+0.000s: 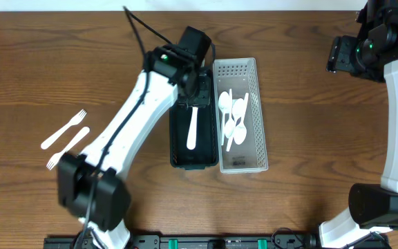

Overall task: Pack container
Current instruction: 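Carry the spoon into the green basket and open left gripper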

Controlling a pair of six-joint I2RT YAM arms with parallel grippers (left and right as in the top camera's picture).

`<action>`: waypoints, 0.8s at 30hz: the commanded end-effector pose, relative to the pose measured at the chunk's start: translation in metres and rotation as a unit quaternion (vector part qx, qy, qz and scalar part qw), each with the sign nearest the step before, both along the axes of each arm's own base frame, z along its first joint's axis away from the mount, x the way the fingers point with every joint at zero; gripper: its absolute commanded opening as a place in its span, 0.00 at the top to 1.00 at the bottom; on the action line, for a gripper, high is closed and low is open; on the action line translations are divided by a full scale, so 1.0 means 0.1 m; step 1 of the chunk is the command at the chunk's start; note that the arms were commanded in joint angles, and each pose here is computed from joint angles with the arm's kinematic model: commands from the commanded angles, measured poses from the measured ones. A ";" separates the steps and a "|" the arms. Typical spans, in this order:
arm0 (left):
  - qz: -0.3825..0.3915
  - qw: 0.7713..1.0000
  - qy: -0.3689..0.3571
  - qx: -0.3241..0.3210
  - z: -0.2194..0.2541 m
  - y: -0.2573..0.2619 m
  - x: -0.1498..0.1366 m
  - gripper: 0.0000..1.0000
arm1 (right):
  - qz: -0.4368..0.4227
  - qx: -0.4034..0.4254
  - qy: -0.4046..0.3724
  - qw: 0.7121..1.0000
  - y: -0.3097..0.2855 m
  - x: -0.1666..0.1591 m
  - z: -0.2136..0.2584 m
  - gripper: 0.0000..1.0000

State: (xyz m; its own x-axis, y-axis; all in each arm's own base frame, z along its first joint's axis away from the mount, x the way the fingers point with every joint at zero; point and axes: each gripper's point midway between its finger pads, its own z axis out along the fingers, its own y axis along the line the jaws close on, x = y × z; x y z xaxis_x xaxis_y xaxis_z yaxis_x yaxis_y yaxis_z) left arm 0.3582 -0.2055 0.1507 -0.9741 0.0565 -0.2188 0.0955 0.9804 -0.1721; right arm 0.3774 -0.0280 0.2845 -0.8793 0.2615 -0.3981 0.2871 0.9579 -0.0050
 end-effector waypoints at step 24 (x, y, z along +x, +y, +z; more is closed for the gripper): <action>-0.081 0.987 -0.027 0.133 -0.30 0.35 0.26 0.49 | 0.003 -0.009 0.002 1.000 -0.03 -0.01 0.00 0.26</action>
State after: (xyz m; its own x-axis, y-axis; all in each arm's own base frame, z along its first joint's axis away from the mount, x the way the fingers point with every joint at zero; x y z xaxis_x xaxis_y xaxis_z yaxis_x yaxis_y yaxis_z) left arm 0.3690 -0.1873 0.0681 -0.9738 0.2113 -0.0844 0.2110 0.9774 0.0128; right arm 0.3768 -0.0279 0.2842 -0.8805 0.2611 -0.3956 0.2866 0.9580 -0.0055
